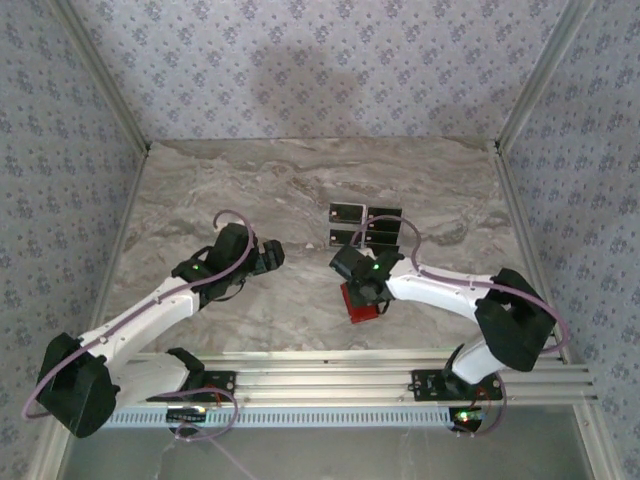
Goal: Put the credit cards into the card holder
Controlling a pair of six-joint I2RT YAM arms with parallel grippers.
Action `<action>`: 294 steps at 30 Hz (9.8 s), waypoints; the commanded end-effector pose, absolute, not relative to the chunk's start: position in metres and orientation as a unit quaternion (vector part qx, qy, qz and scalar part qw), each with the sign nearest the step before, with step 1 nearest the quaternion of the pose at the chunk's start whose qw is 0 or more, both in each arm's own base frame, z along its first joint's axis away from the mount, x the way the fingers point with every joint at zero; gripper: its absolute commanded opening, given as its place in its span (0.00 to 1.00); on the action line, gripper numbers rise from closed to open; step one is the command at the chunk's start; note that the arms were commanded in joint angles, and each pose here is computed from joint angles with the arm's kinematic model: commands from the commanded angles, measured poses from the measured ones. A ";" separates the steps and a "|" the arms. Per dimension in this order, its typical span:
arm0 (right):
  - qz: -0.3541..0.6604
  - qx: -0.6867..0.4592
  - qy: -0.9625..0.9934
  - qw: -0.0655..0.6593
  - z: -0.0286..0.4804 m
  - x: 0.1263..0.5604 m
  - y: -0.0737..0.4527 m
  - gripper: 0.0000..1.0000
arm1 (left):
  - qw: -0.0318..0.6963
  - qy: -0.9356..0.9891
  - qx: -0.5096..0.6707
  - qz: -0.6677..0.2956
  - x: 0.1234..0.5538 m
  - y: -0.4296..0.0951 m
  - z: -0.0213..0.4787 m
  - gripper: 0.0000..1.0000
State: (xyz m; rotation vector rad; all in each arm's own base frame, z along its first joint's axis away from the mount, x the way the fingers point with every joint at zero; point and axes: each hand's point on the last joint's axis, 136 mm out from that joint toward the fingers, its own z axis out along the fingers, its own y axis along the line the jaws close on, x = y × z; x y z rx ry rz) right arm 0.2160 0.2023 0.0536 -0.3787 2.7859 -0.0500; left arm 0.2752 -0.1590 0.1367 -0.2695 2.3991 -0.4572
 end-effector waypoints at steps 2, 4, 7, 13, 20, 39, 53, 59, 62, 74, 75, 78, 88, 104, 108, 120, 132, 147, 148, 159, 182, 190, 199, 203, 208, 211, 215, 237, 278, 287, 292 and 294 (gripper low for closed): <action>-0.036 -0.144 0.975 0.164 0.056 0.220 0.203 0.54 | 0.333 0.920 -0.105 -0.177 0.275 -0.159 0.135 1.00; -0.039 -0.147 0.975 0.160 0.054 0.221 0.204 0.53 | 0.332 0.921 -0.104 -0.177 0.276 -0.160 0.133 1.00; -0.043 -0.151 0.975 0.155 0.050 0.221 0.204 0.52 | 0.329 0.922 -0.103 -0.178 0.277 -0.162 0.131 1.00; -0.051 -0.148 0.976 0.149 0.045 0.220 0.197 0.50 | 0.326 0.923 -0.101 -0.180 0.279 -0.164 0.129 1.00; -0.053 -0.143 0.978 0.142 0.038 0.219 0.191 0.47 | 0.325 0.924 -0.099 -0.178 0.279 -0.165 0.128 1.00; -0.056 -0.140 0.980 0.126 0.024 0.214 0.186 0.21 | 0.324 0.924 -0.096 -0.179 0.281 -0.167 0.128 1.00; 0.039 -0.136 0.974 0.176 0.072 0.223 0.219 0.00 | 0.304 0.927 -0.076 -0.206 0.268 -0.174 0.123 1.00; 0.105 -0.132 0.966 0.198 0.097 0.230 0.256 0.00 | 0.296 0.913 -0.081 -0.269 0.265 -0.192 0.125 1.00; 0.133 -0.130 0.962 0.201 0.104 0.233 0.273 0.00 | 0.293 0.904 -0.083 -0.300 0.265 -0.203 0.127 1.00; 0.179 -0.149 0.951 0.205 0.121 0.242 0.322 0.00 | 0.297 0.876 -0.090 -0.368 0.262 -0.230 0.128 0.95; 0.181 -0.150 0.950 0.204 0.122 0.242 0.325 0.00 | 0.296 0.876 -0.090 -0.369 0.262 -0.232 0.127 0.94; 0.183 -0.153 0.949 0.204 0.121 0.242 0.328 0.00 | 0.293 0.877 -0.091 -0.370 0.263 -0.235 0.124 0.90; 0.202 -0.154 0.942 0.217 0.133 0.247 0.340 0.00 | 0.292 0.877 -0.097 -0.369 0.271 -0.246 0.113 0.67; 0.166 -0.094 0.954 0.230 0.106 0.254 0.290 0.00 | 0.323 0.896 -0.083 -0.292 0.271 -0.210 0.095 0.00; 0.187 -0.103 0.951 0.225 0.102 0.250 0.303 0.00 | 0.314 0.906 -0.085 -0.271 0.270 -0.202 0.083 0.62; 0.245 -0.125 0.934 0.230 0.128 0.244 0.333 0.00 | 0.310 0.918 -0.069 -0.237 0.261 -0.187 0.087 0.91; 0.276 -0.126 0.919 0.251 0.164 0.241 0.338 0.00 | 0.305 0.913 -0.064 -0.262 0.269 -0.204 0.096 0.92; 0.232 -0.101 0.940 0.230 0.119 0.242 0.301 0.00 | 0.301 0.921 -0.098 -0.226 0.260 -0.184 0.077 0.91; 0.229 -0.096 0.942 0.227 0.114 0.242 0.297 0.00 | 0.302 0.921 -0.101 -0.225 0.259 -0.182 0.075 0.91; 0.205 -0.066 0.956 0.200 0.066 0.234 0.271 0.00 | 0.277 0.934 -0.098 -0.203 0.251 -0.177 0.054 0.89; 0.222 -0.049 0.951 0.211 0.088 0.230 0.256 0.45 | 0.274 0.934 -0.097 -0.208 0.241 -0.176 0.047 0.86; 0.270 -0.079 0.935 0.215 0.116 0.224 0.294 0.41 | 0.278 0.931 -0.096 -0.217 0.241 -0.178 0.053 0.86; 0.248 -0.097 0.949 0.168 0.059 0.237 0.333 0.18 | 0.284 0.931 -0.097 -0.205 0.239 -0.171 0.056 0.87; 0.232 -0.081 0.957 0.154 0.034 0.236 0.321 0.15 | 0.296 0.931 -0.099 -0.192 0.237 -0.162 0.061 0.89; 0.222 -0.072 0.962 0.145 0.019 0.232 0.312 0.14 | 0.300 0.932 -0.101 -0.178 0.234 -0.152 0.057 0.89; 0.218 -0.071 0.963 0.142 0.014 0.232 0.309 0.14 | 0.293 0.935 -0.101 -0.174 0.233 -0.151 0.051 0.89; 0.215 -0.068 0.965 0.138 0.009 0.232 0.307 0.14 | 0.280 0.941 -0.099 -0.163 0.231 -0.151 0.042 0.88; 0.213 -0.069 0.966 0.131 0.003 0.231 0.305 0.14 | 0.319 0.921 -0.088 -0.204 0.246 -0.165 0.083 0.89; 0.214 -0.065 0.969 0.105 -0.014 0.230 0.302 0.14 | 0.258 0.929 -0.080 -0.255 0.234 -0.194 0.044 0.83; 0.236 -0.083 0.959 0.132 0.027 0.235 0.307 0.39 | 0.279 0.916 -0.076 -0.279 0.236 -0.205 0.070 0.83; 0.237 -0.092 0.954 0.160 0.056 0.241 0.305 0.47 | 0.286 0.911 -0.077 -0.285 0.237 -0.207 0.080 0.83; 0.238 -0.092 0.952 0.167 0.065 0.242 0.304 0.49 | 0.294 0.911 -0.081 -0.279 0.238 -0.203 0.083 0.83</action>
